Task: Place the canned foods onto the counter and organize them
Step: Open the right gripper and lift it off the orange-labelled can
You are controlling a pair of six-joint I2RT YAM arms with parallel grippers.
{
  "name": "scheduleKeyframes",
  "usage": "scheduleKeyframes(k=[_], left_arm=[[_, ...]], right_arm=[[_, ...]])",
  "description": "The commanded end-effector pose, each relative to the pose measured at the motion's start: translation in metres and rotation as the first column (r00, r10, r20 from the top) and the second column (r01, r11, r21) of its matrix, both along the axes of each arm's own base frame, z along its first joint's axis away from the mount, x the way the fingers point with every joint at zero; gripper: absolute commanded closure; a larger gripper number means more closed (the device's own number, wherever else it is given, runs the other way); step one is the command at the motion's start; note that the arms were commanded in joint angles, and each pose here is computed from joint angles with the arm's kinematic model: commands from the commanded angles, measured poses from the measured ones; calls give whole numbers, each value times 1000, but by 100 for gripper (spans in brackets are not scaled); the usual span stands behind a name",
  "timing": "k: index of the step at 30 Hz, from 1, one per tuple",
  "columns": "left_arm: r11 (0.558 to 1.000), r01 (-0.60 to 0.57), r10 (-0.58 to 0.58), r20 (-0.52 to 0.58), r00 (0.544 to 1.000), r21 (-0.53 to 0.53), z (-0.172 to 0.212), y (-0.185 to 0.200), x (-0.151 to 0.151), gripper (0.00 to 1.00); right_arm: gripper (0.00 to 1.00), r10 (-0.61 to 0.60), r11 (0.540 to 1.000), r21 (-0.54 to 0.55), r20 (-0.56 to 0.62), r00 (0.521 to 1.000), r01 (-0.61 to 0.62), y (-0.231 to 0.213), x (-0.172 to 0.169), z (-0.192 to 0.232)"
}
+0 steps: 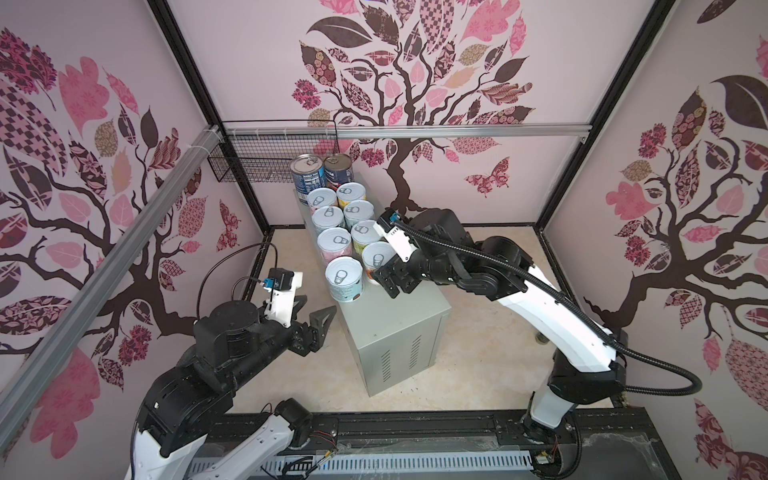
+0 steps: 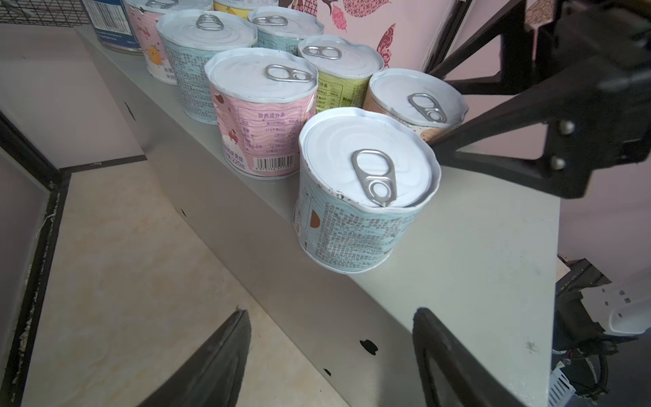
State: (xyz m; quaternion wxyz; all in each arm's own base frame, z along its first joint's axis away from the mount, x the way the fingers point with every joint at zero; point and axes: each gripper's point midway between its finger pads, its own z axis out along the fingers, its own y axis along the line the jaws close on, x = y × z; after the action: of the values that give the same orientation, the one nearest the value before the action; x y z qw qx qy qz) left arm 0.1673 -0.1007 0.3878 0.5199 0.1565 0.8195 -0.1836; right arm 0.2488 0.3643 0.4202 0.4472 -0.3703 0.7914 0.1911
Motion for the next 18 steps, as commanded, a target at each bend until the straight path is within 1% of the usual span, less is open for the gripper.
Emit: scheduleKeyframes(k=[1, 9, 18], left_arm=[[999, 29, -28, 25, 999, -20, 8, -8, 3, 28], [1000, 5, -5, 29, 1000, -26, 6, -12, 15, 31], [999, -48, 49, 27, 998, -20, 3, -14, 34, 40]], right_arm=[[3, -11, 999, 52, 40, 999, 9, -22, -11, 22], [3, -28, 992, 126, 65, 998, 20, -48, -25, 31], [3, -56, 988, 151, 89, 994, 42, -71, -34, 25]])
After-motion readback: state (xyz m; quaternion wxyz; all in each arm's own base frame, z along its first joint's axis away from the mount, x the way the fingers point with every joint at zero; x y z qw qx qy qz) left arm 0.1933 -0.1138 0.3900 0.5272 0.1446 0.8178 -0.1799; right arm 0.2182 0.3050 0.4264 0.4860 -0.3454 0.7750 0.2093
